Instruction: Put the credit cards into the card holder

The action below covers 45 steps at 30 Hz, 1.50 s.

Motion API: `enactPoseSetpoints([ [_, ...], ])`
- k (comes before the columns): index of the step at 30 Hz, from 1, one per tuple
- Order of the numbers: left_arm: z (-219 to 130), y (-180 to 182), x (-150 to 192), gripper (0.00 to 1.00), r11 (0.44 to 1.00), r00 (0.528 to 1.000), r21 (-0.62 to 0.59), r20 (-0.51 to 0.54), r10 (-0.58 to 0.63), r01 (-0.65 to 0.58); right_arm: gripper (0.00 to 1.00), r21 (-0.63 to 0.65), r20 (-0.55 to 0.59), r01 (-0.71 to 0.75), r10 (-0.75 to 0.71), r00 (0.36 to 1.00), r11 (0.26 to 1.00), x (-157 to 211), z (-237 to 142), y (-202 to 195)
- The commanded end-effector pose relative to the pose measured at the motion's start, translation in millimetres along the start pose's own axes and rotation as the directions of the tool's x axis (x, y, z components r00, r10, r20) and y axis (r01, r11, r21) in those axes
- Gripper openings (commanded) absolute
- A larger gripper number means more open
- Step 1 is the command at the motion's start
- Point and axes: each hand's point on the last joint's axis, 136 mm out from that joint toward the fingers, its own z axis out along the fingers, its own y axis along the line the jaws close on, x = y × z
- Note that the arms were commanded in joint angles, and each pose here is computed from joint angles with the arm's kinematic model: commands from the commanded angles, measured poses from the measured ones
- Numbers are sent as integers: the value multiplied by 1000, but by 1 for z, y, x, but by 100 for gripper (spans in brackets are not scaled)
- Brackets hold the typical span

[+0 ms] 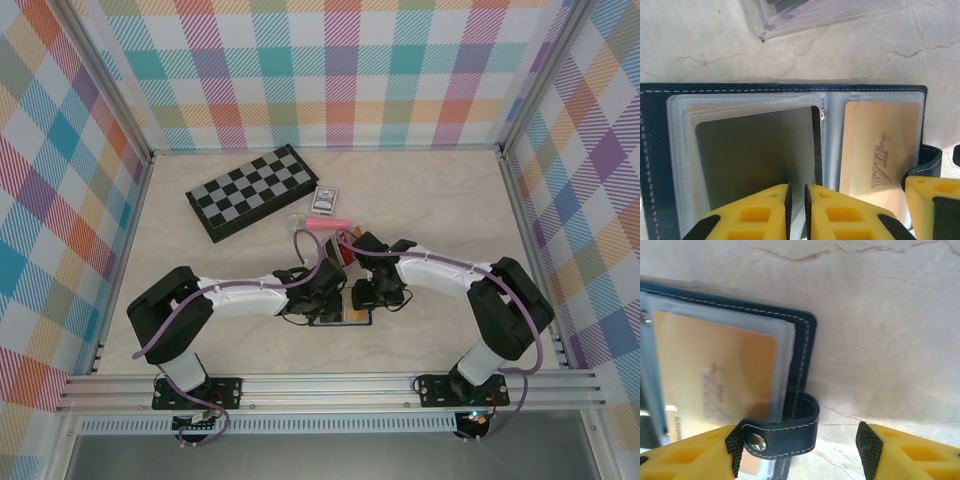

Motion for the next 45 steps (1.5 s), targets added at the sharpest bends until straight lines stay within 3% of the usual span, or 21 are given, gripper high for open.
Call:
enactPoseSetpoints([
  [1, -8, 8, -1, 16, 1000, 1000, -25, 22, 0, 0, 63, 112, -5, -8, 8, 1000, 994, 0, -2, -17],
  [6, -8, 10, 0, 17, 1000, 1000, -26, 19, 2, -1, 59, 138, 35, -23, 18, 999, 990, -2, -12, -24],
  [14, -13, 7, -3, 17, 1000, 1000, -16, 31, 3, -3, 46, 191, 78, -53, 38, 996, 980, -5, -26, -35],
  [19, -20, 9, -7, 22, 1000, 999, -13, 52, -6, 7, 45, 206, 80, -59, 44, 996, 977, -6, -29, -40],
  [23, -22, 16, -9, 29, 999, 998, -24, 48, -35, 37, 38, 207, 87, -84, 67, 994, 975, -7, -29, -47],
  [25, -18, 19, -7, 33, 997, 997, -1, 31, -73, 73, 30, 188, 79, -91, 77, 994, 978, -8, -27, -47],
  [30, -12, 19, -6, 45, 987, 989, 68, 0, -146, 146, 25, 128, 67, -110, 102, 993, 986, -9, -21, -45],
  [35, -2, 10, -5, 50, 976, 983, 122, -40, -178, 182, 19, 51, 50, -148, 146, 988, 988, -10, -15, -45],
  [45, 10, -1, -4, 52, 964, 977, 160, -75, -202, 211, 25, -88, 52, -224, 229, 972, 971, -22, -19, -53],
])
